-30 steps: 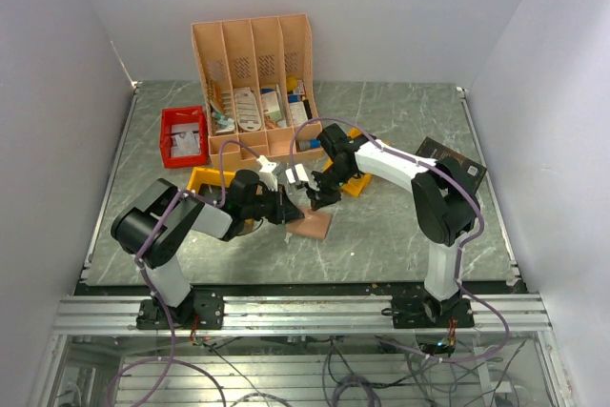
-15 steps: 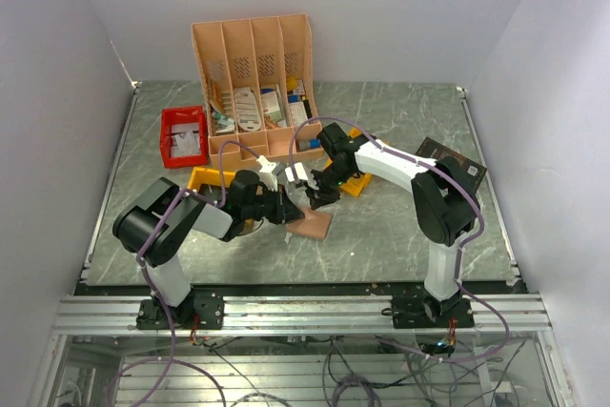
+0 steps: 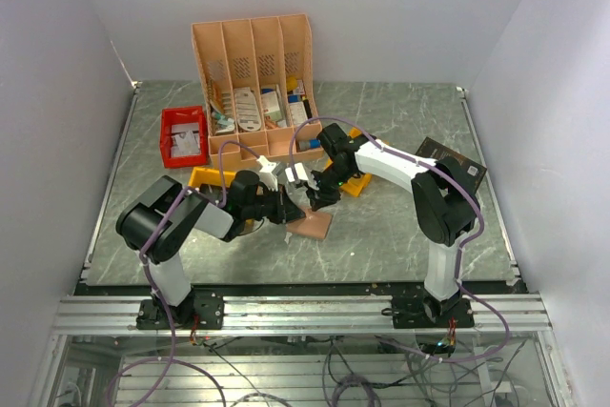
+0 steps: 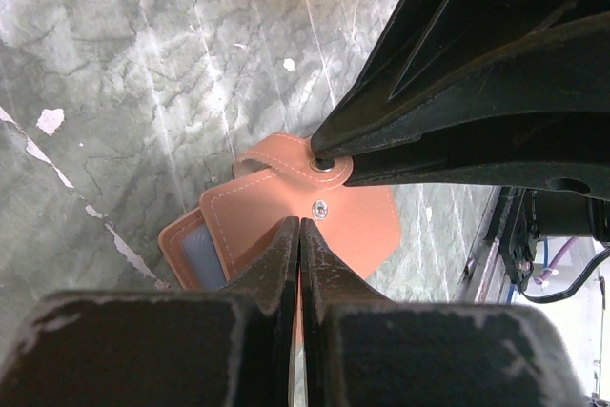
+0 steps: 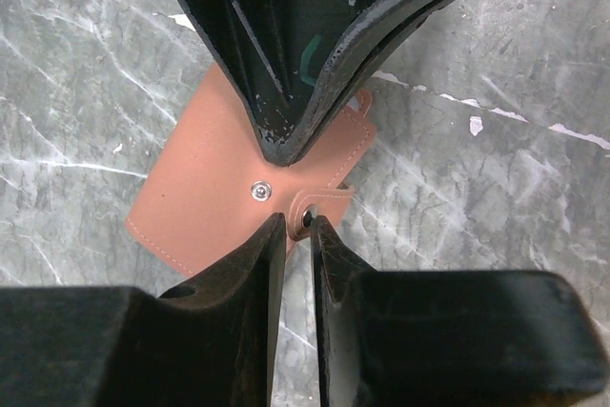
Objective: Put the credit cards into the card holder
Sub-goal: Close the card holder at the center of the board.
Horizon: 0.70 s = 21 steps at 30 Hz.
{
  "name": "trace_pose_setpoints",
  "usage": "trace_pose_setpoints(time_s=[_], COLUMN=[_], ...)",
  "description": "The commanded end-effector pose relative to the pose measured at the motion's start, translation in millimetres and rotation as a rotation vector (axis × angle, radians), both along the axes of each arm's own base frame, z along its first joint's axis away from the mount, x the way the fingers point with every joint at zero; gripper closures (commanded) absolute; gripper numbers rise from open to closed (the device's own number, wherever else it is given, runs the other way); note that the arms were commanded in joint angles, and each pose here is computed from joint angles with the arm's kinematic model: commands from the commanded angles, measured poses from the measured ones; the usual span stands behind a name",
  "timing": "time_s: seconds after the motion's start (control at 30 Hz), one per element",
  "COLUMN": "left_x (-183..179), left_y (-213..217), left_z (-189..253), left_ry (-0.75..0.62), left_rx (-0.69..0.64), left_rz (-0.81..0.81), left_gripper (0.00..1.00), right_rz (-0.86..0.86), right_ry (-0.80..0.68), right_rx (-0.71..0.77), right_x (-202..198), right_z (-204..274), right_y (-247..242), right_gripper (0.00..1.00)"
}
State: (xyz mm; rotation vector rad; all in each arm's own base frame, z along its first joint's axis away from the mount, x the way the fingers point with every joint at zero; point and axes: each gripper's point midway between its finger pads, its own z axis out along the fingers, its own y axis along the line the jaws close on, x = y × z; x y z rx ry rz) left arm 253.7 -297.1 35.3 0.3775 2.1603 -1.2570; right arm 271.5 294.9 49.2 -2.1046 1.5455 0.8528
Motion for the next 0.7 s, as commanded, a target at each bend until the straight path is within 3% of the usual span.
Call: trace_pose_setpoints(time_s=[0.0,0.13,0.4,0.67], left_x=[-2.6,-3.8,-4.0,-5.0], left_y=[-0.2,1.0,1.9,5.5], left_z=[-8.9,-11.4,-16.0,-22.4], left_ry=[-0.003,0.003,0.012,0.031], left_rx=[0.013,0.018,0.026,0.04], left_rz=[-0.013,-0.011,-0.007,0.008], left_gripper=[0.93,0.93,0.93,0.93], right_rz=[0.002,-0.002,0.017,0.087], right_ry=[-0.002,-0.004,-0.013,-0.037], right_rx=[0.025,0.025,0.006,-0.037], right_x=[1.1,2.2,0.9,-9.2], right_z=[11.2,12.0,11.6,12.6], right_y=[6.2,6.7,5.0,-4.2], right_gripper=[0.83,0.85,1.0,1.0])
